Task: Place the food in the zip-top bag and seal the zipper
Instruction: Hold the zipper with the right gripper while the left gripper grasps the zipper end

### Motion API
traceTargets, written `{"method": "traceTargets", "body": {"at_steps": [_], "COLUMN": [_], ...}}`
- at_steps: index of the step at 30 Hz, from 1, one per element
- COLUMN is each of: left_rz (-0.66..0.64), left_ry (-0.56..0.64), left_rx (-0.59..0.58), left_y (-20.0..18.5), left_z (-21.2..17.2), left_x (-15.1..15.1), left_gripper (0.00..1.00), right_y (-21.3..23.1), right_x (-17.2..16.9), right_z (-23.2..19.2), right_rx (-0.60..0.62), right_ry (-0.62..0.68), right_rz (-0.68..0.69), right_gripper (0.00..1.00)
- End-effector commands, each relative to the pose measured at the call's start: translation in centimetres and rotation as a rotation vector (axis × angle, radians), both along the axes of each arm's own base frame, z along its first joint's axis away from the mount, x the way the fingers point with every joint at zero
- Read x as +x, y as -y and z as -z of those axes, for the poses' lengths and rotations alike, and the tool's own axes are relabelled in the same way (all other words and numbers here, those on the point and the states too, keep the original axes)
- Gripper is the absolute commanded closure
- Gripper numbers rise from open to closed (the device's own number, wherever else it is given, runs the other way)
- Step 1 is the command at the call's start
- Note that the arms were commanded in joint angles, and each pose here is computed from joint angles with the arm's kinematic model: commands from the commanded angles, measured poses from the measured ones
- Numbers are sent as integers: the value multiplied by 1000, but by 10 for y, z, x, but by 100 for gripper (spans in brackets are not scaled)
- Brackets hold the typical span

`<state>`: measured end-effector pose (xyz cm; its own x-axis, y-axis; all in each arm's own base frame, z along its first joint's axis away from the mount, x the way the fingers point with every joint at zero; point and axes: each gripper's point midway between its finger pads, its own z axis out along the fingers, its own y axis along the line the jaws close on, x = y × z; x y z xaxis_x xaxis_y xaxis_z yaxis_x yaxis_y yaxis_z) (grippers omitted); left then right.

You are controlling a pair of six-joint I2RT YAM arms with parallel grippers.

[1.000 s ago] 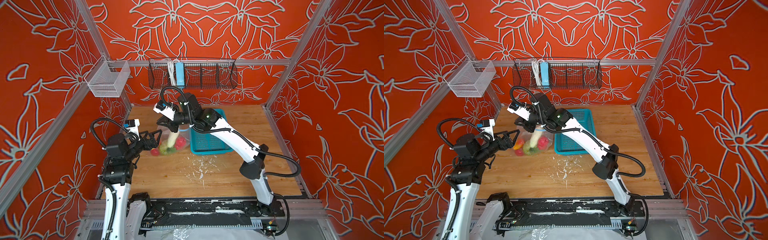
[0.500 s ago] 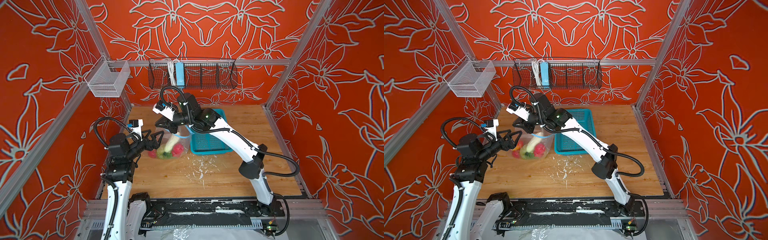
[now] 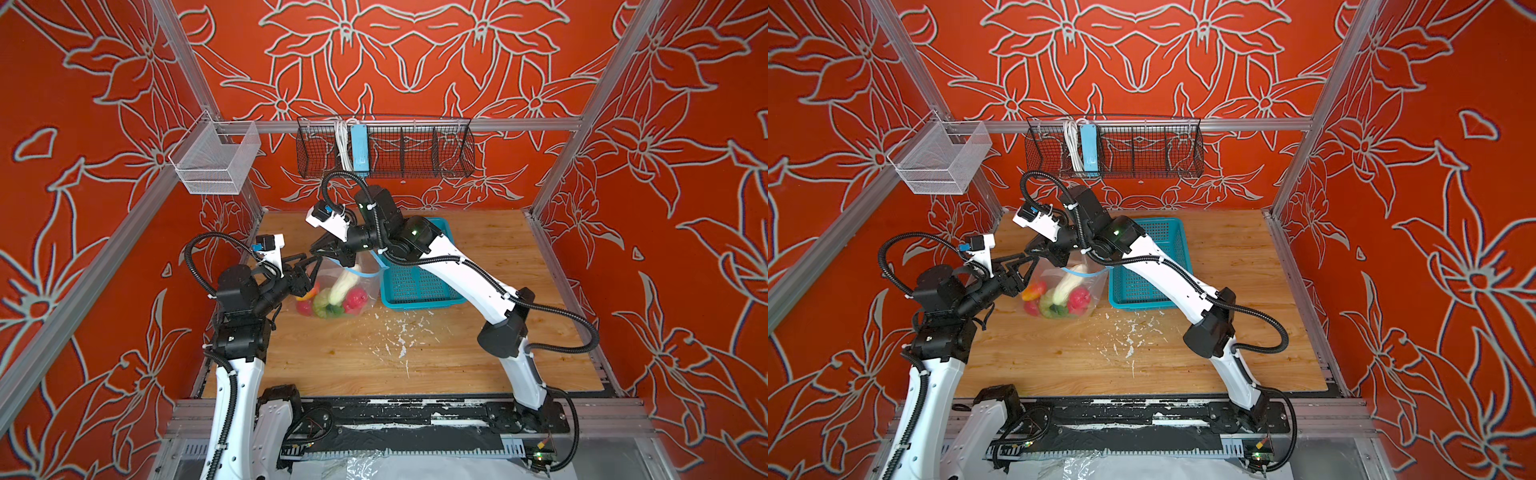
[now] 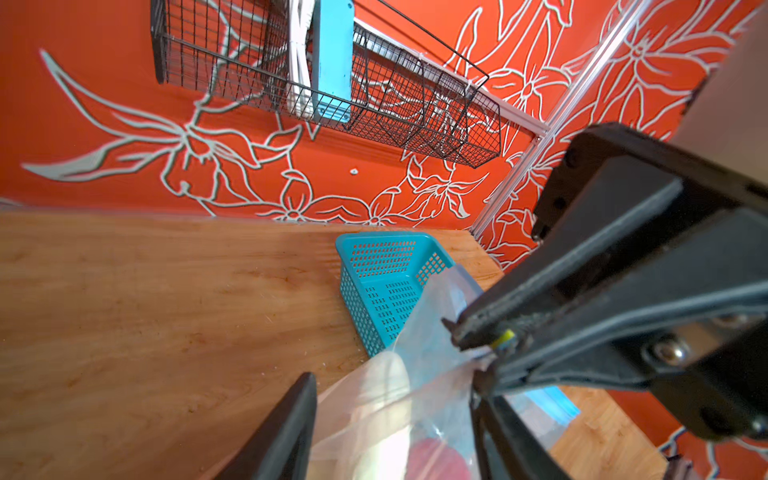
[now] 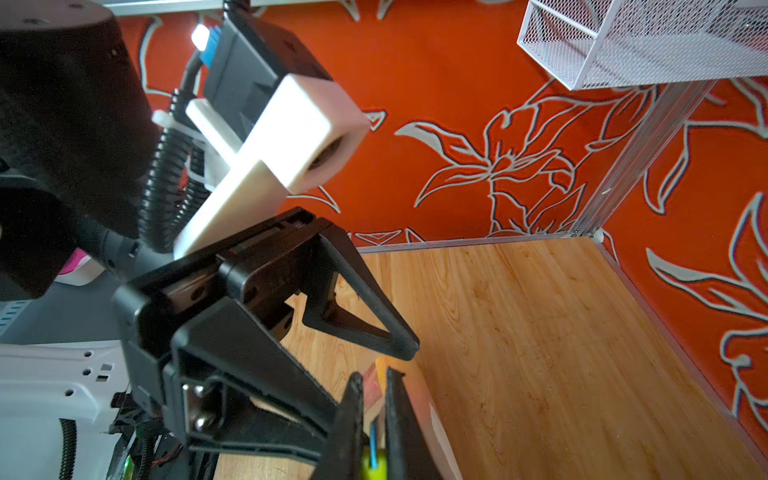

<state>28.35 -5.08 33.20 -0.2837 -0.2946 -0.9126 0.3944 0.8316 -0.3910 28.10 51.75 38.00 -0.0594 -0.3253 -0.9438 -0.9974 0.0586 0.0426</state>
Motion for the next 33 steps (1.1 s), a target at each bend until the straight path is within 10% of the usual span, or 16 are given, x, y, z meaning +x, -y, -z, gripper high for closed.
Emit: {"method": "traceTargets", "body": {"at_steps": [1,6,9,17,33], "left_rz": [32,11,8,75,208], "left_ry": [52,77,87,96,202], "left_rx": [-4,-25,-26,80,224], "left_y": [5,4,4,13,27], "left_z": [-10,-15,-18,-10,-12], "left_x": [-3,-5,-7,-14,-14], "left_gripper": [57,94,98,12,8], "right_y": [1,1,2,7,17], "right_x": [-5,-4,-3,-4,-23], "right_z": [-16,-18,-18,-22,-24], "right_rx": [48,57,62,75,75], "right_ry": [-7,-19,-32,-65,-127], "right_rz": [-35,-39,-44,-72,-179], "right_gripper": [100,100,100,100,100]}}
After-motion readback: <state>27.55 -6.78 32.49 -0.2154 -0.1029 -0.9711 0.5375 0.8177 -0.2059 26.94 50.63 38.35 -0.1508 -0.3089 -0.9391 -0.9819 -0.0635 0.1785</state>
